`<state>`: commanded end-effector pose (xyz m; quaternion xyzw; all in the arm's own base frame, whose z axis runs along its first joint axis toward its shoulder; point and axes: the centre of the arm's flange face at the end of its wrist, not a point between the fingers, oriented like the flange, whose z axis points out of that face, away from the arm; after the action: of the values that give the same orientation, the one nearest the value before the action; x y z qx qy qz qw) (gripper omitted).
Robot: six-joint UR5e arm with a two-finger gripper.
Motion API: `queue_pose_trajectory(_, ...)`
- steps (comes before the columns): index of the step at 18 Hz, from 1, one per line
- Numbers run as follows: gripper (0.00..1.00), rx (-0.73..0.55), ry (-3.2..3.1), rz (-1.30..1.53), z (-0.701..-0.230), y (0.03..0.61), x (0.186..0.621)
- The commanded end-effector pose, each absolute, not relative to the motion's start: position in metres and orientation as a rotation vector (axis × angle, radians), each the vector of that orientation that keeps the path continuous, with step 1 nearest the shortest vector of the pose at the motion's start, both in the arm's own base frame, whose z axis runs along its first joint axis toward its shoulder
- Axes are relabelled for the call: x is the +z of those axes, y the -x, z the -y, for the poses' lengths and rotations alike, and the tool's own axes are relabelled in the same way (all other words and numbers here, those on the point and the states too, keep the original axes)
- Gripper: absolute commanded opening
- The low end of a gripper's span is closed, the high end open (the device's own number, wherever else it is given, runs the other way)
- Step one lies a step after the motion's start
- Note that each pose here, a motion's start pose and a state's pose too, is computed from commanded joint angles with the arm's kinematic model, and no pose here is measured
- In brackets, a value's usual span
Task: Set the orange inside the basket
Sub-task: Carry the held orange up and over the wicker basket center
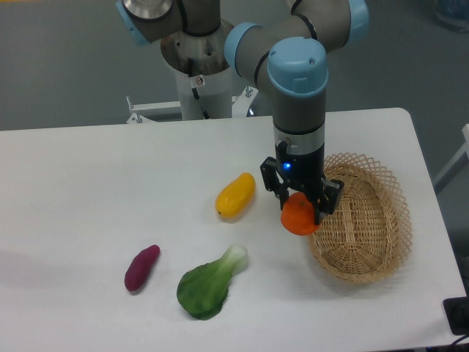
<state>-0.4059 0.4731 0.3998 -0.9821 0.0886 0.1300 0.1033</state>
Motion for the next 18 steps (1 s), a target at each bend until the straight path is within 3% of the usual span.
queue_pose_trajectory(11, 0.58, 0.381, 2.913, -0.31, -0.468, 0.407, 0.392)
queue_pose_trajectory(18, 0.58, 0.345, 2.961, -0.467, -0.4, 0.441, 0.364)
